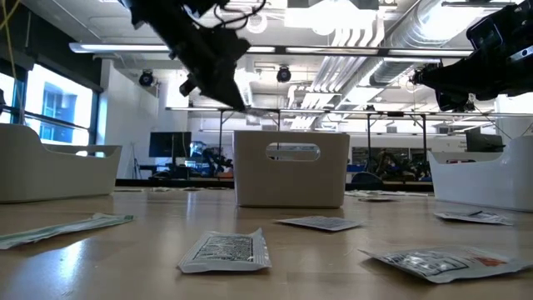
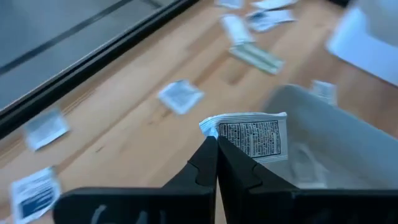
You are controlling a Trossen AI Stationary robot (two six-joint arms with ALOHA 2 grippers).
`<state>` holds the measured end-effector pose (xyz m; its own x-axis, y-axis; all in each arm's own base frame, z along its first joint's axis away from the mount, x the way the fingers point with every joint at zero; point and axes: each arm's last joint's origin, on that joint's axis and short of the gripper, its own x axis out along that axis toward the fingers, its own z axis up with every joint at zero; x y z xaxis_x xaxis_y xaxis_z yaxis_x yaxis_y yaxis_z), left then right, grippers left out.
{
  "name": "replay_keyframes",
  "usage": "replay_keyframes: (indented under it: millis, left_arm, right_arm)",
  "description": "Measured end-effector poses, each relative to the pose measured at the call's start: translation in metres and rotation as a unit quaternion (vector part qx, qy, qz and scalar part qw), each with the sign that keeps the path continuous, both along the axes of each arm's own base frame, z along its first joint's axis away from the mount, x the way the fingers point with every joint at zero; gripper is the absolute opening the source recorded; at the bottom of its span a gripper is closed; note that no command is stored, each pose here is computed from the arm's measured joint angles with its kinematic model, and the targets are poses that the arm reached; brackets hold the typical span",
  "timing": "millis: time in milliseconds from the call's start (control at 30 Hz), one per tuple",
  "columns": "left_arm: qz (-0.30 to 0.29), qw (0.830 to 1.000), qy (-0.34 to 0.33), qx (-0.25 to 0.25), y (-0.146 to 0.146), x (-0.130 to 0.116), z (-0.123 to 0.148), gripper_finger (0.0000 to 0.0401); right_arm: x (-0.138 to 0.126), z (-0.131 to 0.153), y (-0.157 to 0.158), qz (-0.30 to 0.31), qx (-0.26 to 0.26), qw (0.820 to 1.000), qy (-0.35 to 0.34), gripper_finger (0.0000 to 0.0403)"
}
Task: Pick & Place First Aid Supplies
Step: Put the ointment pack into the right gray bin
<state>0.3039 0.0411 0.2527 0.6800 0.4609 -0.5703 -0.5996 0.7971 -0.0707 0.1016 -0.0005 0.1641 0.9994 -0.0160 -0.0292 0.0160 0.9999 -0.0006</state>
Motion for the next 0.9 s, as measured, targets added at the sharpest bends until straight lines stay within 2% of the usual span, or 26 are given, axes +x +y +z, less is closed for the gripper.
replay_keyframes:
  millis: [167,333,567,667,900]
  left_arm:
    - [-0.072,0.997,-0.011,0.033,-0.031,0.012,-0.002,0.0000]
    - [-0.116,0.991,-0.031,0.055,-0.052,0.030,-0.015,0.0000]
    - [-0.184,0.982,0.021,0.047,-0.056,0.047,-0.048,0.0000]
    - [-0.225,0.973,0.024,0.051,-0.062,0.057,-0.049,0.0000]
    - [-0.242,0.966,0.070,0.063,-0.063,0.064,-0.063,0.0000]
  right_arm:
    - [0.000,0.000,0.000,0.000,0.000,1.000,0.000,0.0012]
    - [0.000,0.000,0.000,0.000,0.000,1.000,0.000,0.0012]
    - [0.000,0.000,0.000,0.000,0.000,1.000,0.000,0.0012]
    - [0.000,0.000,0.000,0.000,0.000,1.000,0.000,0.0012]
    - [0.000,0.000,0.000,0.000,0.000,1.000,0.000,0.0012]
